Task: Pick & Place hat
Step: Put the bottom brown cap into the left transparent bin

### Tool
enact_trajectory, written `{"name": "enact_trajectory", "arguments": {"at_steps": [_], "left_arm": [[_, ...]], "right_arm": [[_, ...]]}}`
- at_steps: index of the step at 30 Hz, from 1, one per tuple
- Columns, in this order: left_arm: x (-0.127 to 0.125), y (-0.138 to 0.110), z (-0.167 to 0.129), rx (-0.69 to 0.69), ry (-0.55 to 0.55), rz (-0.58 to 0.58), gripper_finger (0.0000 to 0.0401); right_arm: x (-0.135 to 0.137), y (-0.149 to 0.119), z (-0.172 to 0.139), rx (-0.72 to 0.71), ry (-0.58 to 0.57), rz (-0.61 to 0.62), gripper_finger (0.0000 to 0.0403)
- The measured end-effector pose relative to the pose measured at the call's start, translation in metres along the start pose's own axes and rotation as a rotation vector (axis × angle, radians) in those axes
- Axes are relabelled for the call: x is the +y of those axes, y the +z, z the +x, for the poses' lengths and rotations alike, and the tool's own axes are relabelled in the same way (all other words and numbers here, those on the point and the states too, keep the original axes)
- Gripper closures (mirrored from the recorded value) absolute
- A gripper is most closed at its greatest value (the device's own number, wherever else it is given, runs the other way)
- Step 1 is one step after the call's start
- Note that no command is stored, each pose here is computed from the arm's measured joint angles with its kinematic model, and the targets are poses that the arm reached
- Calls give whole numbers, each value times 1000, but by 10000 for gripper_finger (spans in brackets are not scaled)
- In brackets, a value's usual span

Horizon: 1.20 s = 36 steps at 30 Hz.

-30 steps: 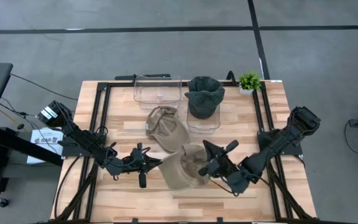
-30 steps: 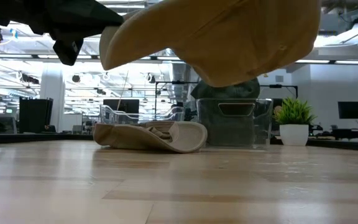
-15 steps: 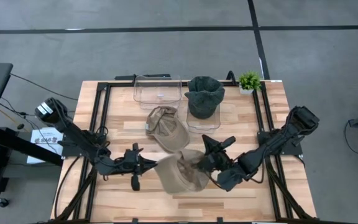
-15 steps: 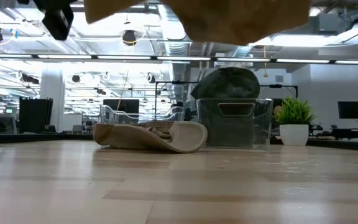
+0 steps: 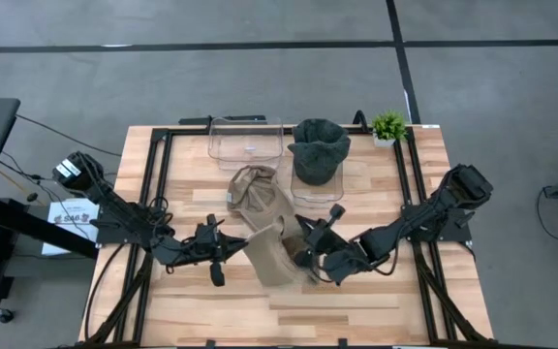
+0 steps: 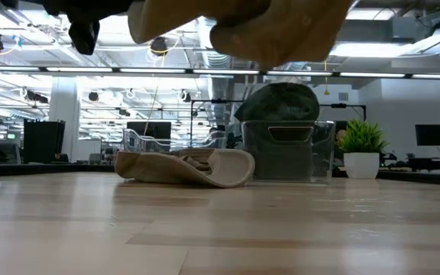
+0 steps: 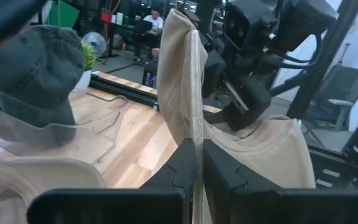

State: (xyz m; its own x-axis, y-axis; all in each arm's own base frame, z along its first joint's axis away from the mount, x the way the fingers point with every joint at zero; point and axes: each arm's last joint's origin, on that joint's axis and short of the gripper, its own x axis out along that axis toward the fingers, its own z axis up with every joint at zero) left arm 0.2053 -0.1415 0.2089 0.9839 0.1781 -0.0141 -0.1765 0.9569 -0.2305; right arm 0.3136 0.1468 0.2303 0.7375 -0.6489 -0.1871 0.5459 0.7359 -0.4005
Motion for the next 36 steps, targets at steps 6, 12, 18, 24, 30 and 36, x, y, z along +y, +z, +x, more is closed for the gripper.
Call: {"name": "enact_trajectory", "arguments": {"at_steps": [6, 12, 18, 24, 30, 36], "left_arm": [[3, -1, 4, 1, 19, 4, 384], [4, -6, 7, 13, 23, -16, 384], [5, -10, 8, 34, 28, -7, 384], [4, -11, 7, 43, 28, -1, 384], [7, -16, 7, 70, 62, 26, 384], [7, -16, 7, 75, 70, 33, 384]], "right_arm": [[9, -6, 22, 9, 16, 64, 403], [20, 5, 38, 5, -1, 37, 403], [24, 35, 42, -32, -8, 1, 403], [17, 65, 34, -72, -49, -17, 403], [20, 86, 13, -101, -72, -77, 403], [21, 99, -9, -85, -175, -169, 403]]}}
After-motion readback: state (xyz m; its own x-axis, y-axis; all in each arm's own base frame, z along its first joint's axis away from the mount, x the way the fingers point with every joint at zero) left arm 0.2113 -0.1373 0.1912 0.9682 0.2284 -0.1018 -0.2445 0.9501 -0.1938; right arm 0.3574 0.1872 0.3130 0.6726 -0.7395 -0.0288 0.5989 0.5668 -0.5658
